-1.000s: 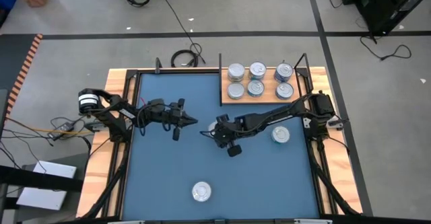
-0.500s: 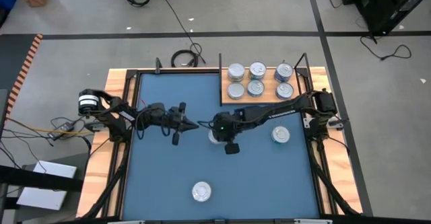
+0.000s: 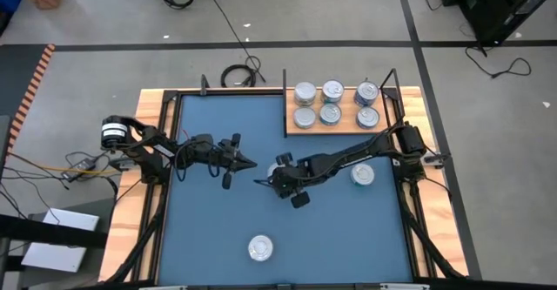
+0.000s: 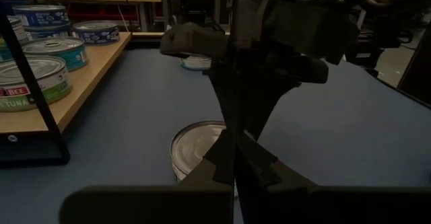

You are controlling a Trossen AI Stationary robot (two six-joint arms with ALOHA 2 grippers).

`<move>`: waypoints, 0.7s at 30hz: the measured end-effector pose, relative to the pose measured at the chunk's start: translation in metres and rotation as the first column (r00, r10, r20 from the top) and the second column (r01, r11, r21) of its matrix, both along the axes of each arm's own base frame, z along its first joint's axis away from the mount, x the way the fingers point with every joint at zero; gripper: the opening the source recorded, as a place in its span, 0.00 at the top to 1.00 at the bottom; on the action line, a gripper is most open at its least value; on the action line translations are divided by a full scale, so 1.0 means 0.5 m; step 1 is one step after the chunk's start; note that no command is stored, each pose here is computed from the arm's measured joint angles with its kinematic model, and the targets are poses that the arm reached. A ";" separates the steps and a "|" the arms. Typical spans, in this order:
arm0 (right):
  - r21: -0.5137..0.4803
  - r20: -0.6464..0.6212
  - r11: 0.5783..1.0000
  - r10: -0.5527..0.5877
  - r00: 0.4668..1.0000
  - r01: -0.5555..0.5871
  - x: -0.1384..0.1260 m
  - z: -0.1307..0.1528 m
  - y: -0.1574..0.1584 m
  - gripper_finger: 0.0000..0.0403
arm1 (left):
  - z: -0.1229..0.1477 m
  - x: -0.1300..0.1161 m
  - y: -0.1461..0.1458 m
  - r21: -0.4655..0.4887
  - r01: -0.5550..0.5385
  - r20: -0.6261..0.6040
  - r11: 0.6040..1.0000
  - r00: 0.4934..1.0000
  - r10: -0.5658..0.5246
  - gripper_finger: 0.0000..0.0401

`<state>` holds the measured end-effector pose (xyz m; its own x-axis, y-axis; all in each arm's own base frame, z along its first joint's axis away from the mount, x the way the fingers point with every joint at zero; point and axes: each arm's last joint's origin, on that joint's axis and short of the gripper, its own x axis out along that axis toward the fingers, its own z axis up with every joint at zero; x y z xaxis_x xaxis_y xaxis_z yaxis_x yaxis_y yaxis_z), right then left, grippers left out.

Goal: Stack canned seafood by type on shelf
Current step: Stack the green tuna can on to the green tuna can on the shelf aligned with the other green tuna can

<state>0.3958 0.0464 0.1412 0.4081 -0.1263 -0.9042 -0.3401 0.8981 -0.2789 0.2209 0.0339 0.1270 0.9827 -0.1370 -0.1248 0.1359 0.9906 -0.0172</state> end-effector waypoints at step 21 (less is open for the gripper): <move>0.208 0.077 0.977 -0.053 0.996 0.036 0.027 0.078 -0.043 0.99 | -0.003 0.000 0.000 0.000 -0.008 -0.018 1.000 1.000 0.008 0.99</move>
<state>0.4096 0.0250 0.1802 0.4794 0.0393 -0.8767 -0.2819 0.9530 -0.1114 0.2209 0.0342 0.1253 0.9813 -0.1291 -0.1426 0.1276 0.9916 -0.0202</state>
